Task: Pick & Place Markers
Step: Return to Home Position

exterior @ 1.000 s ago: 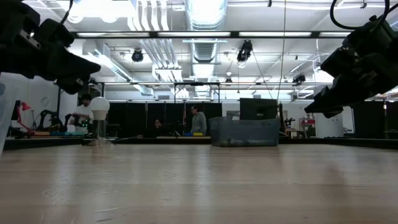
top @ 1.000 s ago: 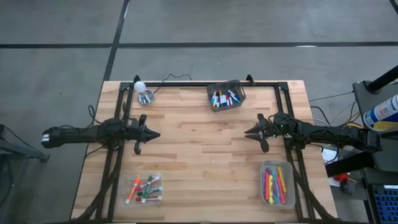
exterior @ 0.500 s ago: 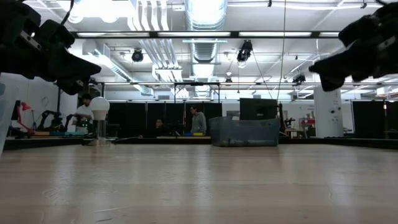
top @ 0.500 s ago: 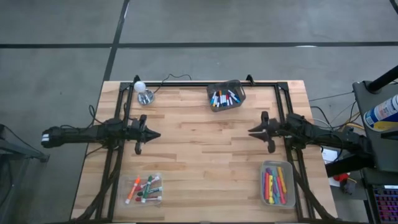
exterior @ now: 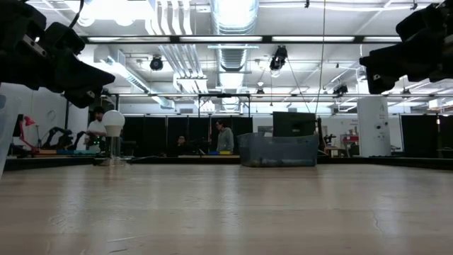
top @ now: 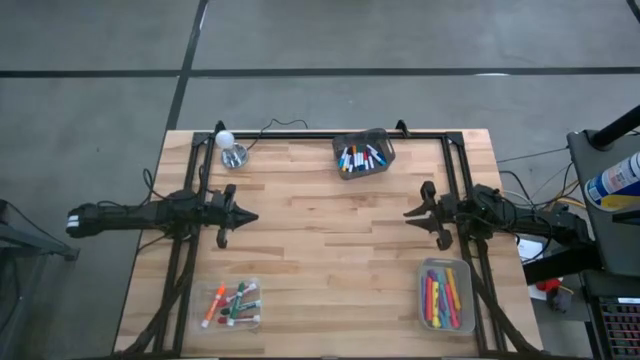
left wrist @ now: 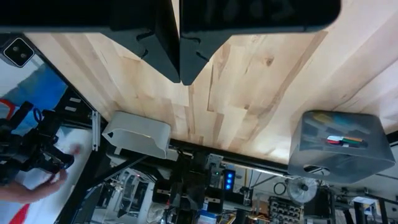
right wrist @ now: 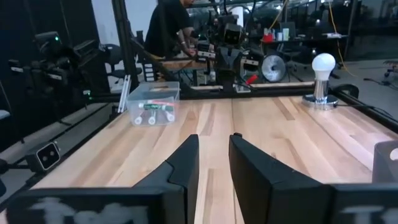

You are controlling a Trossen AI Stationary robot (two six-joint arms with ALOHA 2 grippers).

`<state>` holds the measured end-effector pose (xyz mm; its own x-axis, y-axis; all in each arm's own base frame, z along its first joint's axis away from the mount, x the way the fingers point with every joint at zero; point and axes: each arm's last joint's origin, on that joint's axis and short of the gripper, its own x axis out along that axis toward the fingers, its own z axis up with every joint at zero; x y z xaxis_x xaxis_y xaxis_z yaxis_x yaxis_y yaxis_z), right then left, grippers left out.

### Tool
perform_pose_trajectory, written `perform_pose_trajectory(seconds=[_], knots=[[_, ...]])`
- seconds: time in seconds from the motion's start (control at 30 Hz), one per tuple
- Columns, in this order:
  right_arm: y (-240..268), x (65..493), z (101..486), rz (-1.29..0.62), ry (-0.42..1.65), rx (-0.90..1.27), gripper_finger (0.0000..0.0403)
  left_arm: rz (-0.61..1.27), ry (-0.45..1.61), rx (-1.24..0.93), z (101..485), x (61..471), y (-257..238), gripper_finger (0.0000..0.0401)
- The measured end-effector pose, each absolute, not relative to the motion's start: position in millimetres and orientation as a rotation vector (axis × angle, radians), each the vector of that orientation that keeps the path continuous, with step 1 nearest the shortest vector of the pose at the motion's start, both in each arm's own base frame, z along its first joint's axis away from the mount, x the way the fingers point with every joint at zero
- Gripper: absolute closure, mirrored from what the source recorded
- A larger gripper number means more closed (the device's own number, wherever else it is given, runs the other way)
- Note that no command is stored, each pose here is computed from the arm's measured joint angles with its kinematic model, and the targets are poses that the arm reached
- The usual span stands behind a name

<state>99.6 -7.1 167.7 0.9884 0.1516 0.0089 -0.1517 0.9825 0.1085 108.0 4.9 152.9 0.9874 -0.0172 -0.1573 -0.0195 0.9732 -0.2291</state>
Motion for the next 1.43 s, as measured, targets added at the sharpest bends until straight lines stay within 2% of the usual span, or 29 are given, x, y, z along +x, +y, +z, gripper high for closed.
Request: perform_pose_trajectory(seconds=[0.27, 0.7, 1.2, 1.43], knots=[[-7.2, 99.8, 167.4, 0.152, 0.003, 0.11, 0.0317, 0.001, 0.159, -0.232, 152.8, 108.0, 4.9, 0.0401], [-7.3, 99.8, 167.4, 0.151, 0.003, 0.11, 0.0335, 0.001, 0.159, -0.232, 152.7, 108.0, 4.9, 0.0401], [-7.3, 99.8, 167.4, 0.151, 0.003, 0.11, 0.0318, 0.001, 0.159, -0.232, 152.8, 108.0, 4.9, 0.0401], [-7.2, 99.7, 167.5, 0.151, 0.002, 0.11, 0.0326, 0.001, 0.159, -0.232, 152.8, 108.0, 4.9, 0.0401]])
